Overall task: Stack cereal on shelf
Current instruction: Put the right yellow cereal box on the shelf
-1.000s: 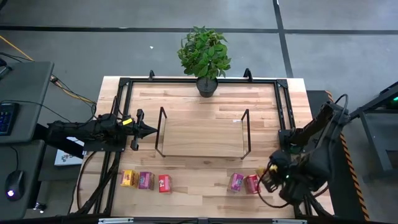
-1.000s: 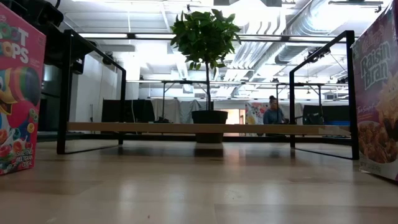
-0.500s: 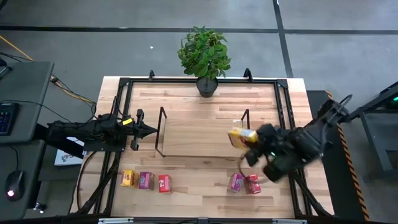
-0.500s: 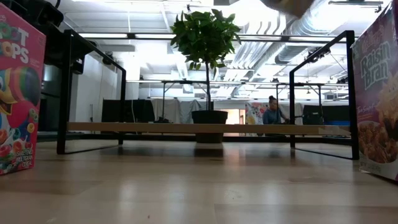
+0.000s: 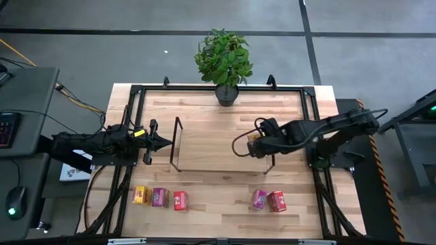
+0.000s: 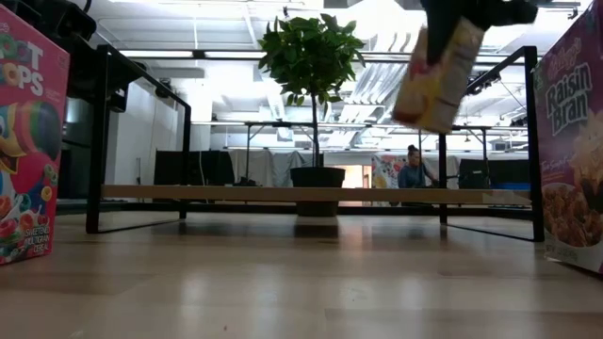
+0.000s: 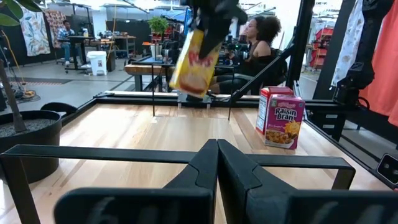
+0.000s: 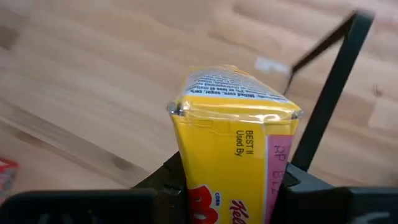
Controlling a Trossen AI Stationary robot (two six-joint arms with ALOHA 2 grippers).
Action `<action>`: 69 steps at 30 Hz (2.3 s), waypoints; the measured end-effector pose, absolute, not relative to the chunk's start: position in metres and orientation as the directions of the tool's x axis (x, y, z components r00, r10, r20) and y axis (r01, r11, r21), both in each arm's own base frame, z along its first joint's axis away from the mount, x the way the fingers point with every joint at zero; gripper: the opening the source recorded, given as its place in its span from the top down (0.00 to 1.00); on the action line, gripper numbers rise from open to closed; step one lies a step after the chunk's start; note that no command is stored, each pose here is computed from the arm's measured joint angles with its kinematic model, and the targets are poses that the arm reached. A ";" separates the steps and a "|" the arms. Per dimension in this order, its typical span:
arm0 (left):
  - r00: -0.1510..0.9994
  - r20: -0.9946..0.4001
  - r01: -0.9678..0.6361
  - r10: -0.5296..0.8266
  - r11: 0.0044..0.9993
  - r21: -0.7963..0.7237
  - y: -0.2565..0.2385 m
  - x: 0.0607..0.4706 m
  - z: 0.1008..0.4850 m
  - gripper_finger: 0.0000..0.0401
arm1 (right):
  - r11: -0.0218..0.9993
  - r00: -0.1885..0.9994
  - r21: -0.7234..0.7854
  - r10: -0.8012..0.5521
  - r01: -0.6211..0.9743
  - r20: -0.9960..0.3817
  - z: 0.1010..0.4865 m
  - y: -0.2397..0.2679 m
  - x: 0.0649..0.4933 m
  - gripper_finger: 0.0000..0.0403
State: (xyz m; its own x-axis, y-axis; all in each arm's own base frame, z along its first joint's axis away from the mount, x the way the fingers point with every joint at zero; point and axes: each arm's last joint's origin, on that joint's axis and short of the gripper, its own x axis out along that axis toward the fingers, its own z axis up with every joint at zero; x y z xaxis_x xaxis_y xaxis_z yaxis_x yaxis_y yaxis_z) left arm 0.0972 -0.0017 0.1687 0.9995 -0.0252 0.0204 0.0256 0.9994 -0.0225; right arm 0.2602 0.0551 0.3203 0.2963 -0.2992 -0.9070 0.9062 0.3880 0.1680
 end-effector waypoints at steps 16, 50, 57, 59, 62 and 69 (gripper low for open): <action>0.999 0.020 0.026 -0.026 0.999 -0.022 -0.002 0.097 0.169 1.00 | 0.416 0.348 0.222 -0.257 0.882 -0.902 0.297 0.043 0.274 0.75; 0.999 0.020 0.026 -0.026 0.999 -0.022 -0.002 0.097 0.169 1.00 | 0.364 0.248 0.131 -0.296 0.922 -0.922 0.273 0.019 0.294 0.54; 0.999 0.020 0.026 -0.026 0.999 -0.023 -0.002 0.097 0.169 1.00 | 0.339 0.247 0.116 -0.375 0.934 -0.893 0.275 0.017 0.293 0.54; 0.999 0.020 0.026 -0.026 0.999 -0.022 -0.002 0.097 0.169 1.00 | 0.314 0.227 0.101 -0.397 0.944 -0.889 0.275 0.015 0.292 0.54; 0.999 0.020 0.026 -0.026 0.999 -0.023 -0.002 0.097 0.169 1.00 | 0.276 0.217 0.108 -0.405 0.955 -0.888 0.275 0.014 0.291 0.54; 0.999 0.020 0.026 -0.026 0.999 -0.022 -0.002 0.097 0.169 1.00 | 0.243 0.216 0.121 -0.412 0.962 -0.885 0.275 0.014 0.290 0.54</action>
